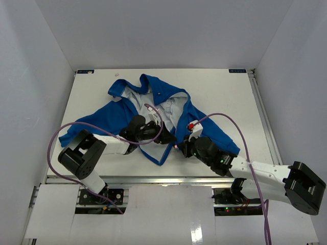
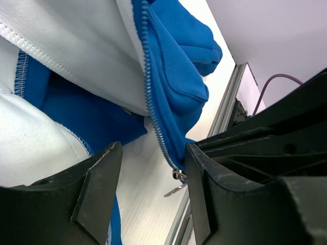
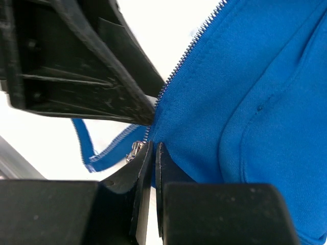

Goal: Zip up the jacket

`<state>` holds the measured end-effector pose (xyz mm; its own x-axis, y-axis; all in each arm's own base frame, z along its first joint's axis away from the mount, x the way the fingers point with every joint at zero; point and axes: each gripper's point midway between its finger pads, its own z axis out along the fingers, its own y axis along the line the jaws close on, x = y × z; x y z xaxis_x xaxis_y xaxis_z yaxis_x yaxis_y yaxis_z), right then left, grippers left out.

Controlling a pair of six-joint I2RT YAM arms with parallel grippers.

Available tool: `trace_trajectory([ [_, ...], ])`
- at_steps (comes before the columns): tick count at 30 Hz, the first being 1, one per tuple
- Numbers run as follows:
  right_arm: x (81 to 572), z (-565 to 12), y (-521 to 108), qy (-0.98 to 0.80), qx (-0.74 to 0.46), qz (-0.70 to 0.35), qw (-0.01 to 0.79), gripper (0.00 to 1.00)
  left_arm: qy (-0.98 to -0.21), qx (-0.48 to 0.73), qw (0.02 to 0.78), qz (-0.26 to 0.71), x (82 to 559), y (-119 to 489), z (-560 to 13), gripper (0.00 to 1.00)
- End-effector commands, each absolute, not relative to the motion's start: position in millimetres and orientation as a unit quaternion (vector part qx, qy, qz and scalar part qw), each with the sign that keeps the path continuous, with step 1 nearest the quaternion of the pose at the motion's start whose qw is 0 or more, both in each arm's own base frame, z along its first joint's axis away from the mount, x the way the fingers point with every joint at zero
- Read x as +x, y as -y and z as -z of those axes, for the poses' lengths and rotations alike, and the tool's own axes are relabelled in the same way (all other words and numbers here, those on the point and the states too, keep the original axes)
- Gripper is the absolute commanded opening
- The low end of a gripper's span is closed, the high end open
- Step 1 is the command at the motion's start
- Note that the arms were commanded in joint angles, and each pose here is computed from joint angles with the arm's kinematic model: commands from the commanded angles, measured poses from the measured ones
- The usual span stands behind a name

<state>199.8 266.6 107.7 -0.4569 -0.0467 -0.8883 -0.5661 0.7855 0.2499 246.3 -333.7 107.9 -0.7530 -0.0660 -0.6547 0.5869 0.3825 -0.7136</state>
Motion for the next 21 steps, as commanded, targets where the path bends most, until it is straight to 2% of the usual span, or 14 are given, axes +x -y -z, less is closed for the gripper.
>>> trace_trajectory([
  [1,197,-126,-275,-0.783,-0.19,-0.308,0.506,0.08,-0.746,0.186,0.316,0.556,248,345,-128,0.62],
  [4,196,-126,-276,-0.781,-0.192,-0.314,0.505,0.08,-0.744,0.188,0.312,0.56,247,349,-125,0.61],
  [9,193,-124,-275,-0.781,-0.195,-0.317,0.502,0.08,-0.729,0.193,0.301,0.584,241,354,-125,0.51],
  [13,193,-120,-273,-0.783,-0.194,-0.313,0.501,0.08,-0.704,0.212,0.28,0.618,228,358,-131,0.3],
  [15,194,-117,-272,-0.786,-0.191,-0.308,0.501,0.1,-0.693,0.216,0.268,0.633,221,358,-134,0.13],
  [16,195,-115,-271,-0.788,-0.188,-0.305,0.501,0.18,-0.687,0.221,0.27,0.638,220,358,-137,0.08],
  [19,194,-111,-270,-0.792,-0.186,-0.305,0.495,0.42,-0.68,0.23,0.27,0.642,217,358,-139,0.01],
  [21,191,-111,-271,-0.791,-0.188,-0.312,0.491,0.51,-0.672,0.24,0.275,0.645,215,357,-142,0.0],
])
